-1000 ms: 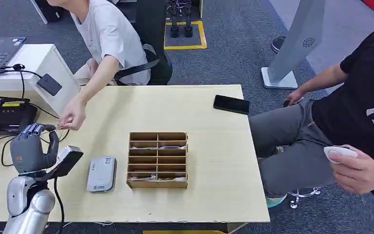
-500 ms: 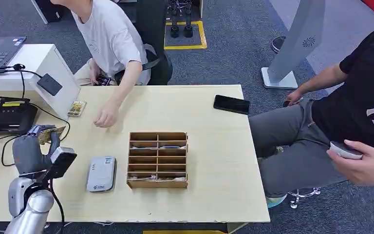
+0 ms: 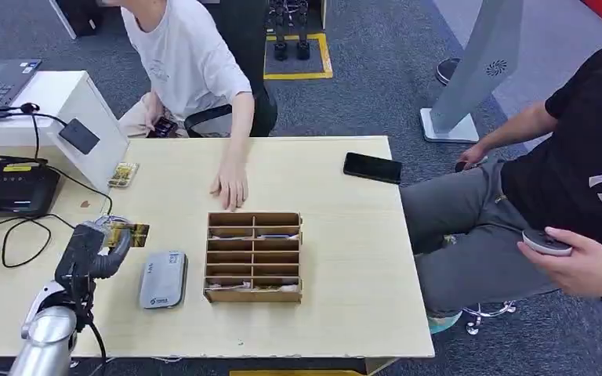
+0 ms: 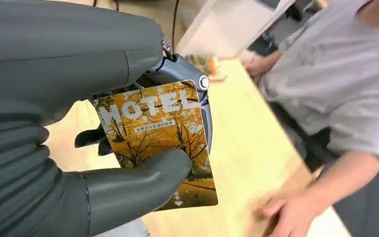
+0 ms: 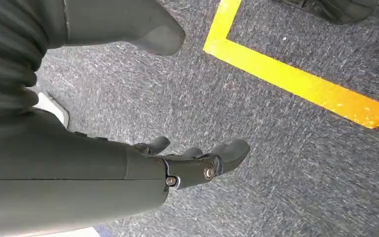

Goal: Pass the card to the sensor for recognition and then transmit it.

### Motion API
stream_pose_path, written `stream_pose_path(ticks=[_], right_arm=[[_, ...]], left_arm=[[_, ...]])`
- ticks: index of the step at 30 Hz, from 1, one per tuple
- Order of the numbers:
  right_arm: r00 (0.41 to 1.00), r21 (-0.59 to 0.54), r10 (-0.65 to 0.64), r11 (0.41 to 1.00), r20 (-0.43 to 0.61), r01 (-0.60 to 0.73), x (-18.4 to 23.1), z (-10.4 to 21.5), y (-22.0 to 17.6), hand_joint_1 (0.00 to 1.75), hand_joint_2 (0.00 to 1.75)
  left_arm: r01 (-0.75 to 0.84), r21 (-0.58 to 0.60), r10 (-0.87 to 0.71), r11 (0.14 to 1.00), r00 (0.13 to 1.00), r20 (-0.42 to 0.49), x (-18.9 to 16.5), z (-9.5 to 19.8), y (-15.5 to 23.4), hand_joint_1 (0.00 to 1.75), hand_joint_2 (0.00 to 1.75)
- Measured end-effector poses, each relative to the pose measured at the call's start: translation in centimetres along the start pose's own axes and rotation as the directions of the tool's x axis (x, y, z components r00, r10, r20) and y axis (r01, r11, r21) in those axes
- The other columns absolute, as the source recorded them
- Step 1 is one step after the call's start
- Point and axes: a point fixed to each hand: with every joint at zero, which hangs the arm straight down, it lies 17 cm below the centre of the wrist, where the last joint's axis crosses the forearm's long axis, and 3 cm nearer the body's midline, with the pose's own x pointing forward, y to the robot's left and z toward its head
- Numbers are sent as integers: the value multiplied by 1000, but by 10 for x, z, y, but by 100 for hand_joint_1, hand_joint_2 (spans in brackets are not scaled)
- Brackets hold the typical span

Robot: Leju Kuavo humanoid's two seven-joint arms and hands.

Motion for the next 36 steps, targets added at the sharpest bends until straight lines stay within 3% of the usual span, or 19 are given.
stream_pose_path(ticks=[9, 15, 36], right_arm=[[1000, 0, -3, 1000, -7, 3, -4, 1, 0, 0, 175], [1000, -1, -3, 1000, -7, 3, -4, 1, 0, 0, 175], [1000, 7, 23, 1000, -8, -23, -5, 1, 1, 0, 175]], left_arm=[[-15, -81, 7, 997, 996, -94, -25, 22, -19, 175, 175], [66, -117, -80, 991, 989, -121, -34, 28, -33, 175, 175], [126, -148, -147, 981, 979, -140, -36, 30, -65, 175, 175]])
